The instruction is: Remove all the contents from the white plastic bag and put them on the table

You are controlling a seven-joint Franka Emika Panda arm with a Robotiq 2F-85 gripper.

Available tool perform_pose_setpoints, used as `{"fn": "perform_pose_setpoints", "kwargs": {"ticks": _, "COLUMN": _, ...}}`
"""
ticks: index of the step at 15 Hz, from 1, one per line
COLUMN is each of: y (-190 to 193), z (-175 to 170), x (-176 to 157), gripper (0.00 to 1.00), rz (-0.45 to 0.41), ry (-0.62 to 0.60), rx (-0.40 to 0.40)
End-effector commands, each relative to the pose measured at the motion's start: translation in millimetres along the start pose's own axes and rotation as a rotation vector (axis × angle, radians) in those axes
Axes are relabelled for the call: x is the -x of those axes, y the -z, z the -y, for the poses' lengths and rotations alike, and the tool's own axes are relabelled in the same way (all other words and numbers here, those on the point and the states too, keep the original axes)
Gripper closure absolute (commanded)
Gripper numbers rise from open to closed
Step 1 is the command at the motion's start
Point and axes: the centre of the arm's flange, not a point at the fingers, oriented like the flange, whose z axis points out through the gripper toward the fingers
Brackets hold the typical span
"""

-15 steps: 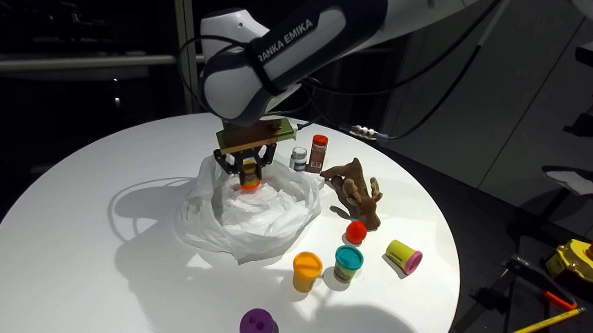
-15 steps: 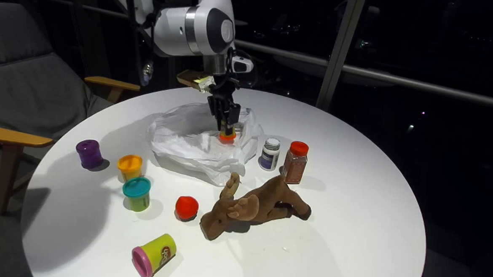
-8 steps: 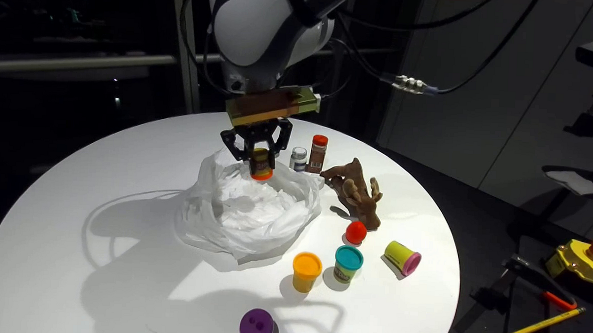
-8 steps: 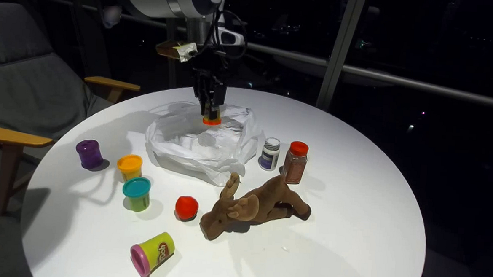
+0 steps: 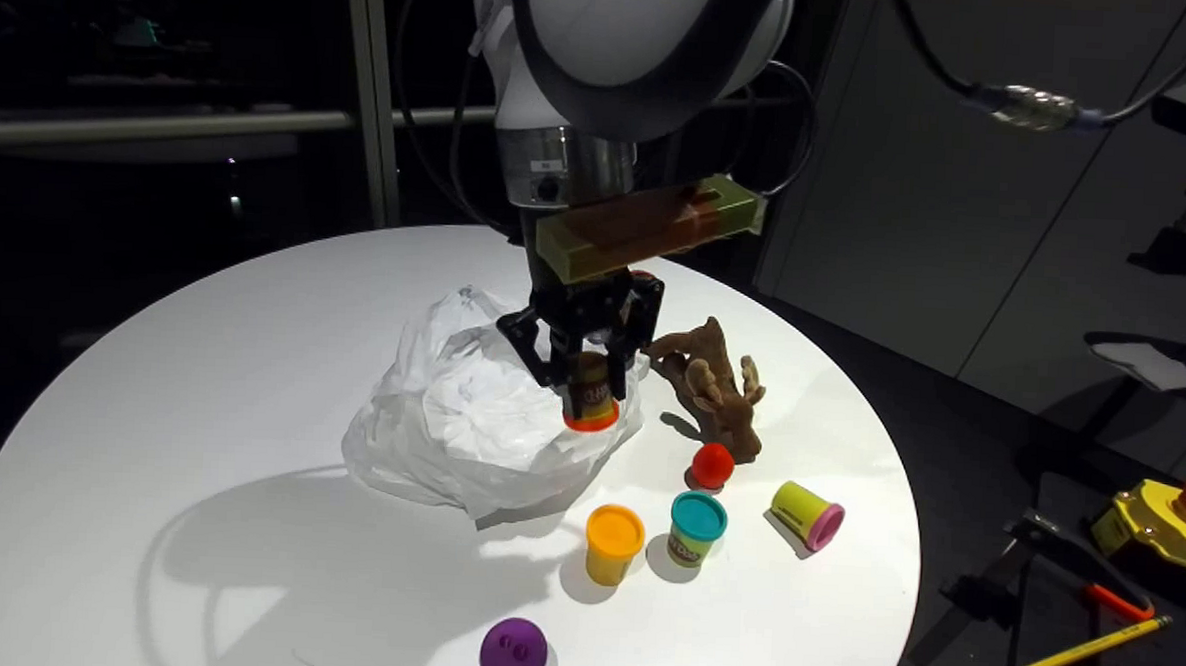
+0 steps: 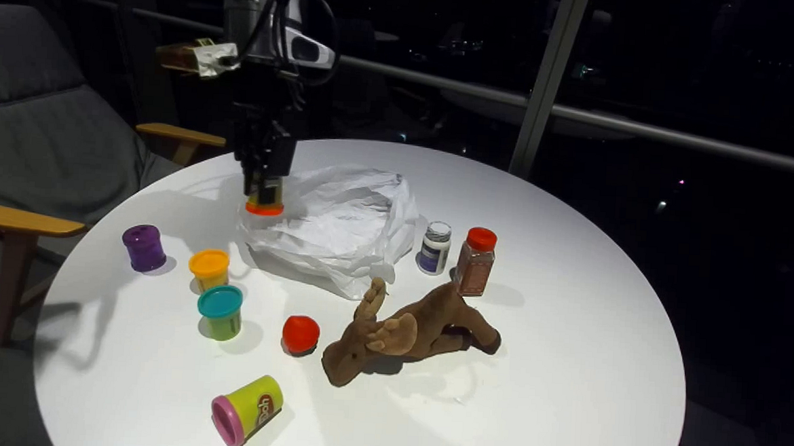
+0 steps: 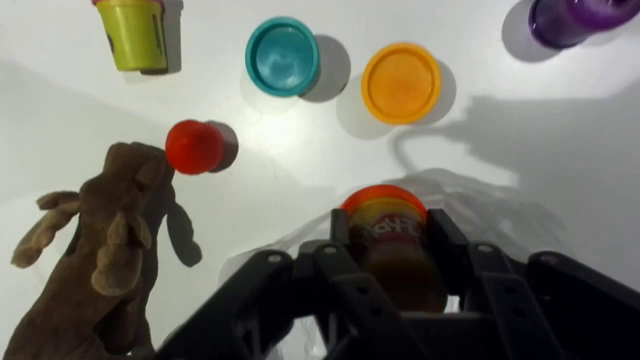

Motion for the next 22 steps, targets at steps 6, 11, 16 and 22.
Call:
{"fn": "perform_pose_setpoints", "kwargs": {"ticks": 6, "y": 1.1, "z": 54.5, "x": 82.1, "gripper": 0.82, "rz": -0.032, "ry": 0.205, "rx": -0.082}}
{"fn": "perform_pose_setpoints", "kwargs": {"ticks": 11, "y": -20.3, "z": 100.0, "x": 59.7, "gripper": 0.82, "rz": -0.052, "ry": 0.222, "rx": -0.101}}
{"fn": "perform_pose_setpoints", "kwargs": {"ticks": 16, "y": -32.4, "z": 150.3, "x": 49.9, "gripper": 0.82, "rz": -0.091, "ry": 0.262, "rx": -0.121}}
{"fn": "perform_pose_setpoints", "kwargs": {"ticks": 22, "y": -52.6, "z": 185.9, "x": 35.9, "gripper": 0.82, "rz": -0.164, "ry": 0.279, "rx": -0.11}}
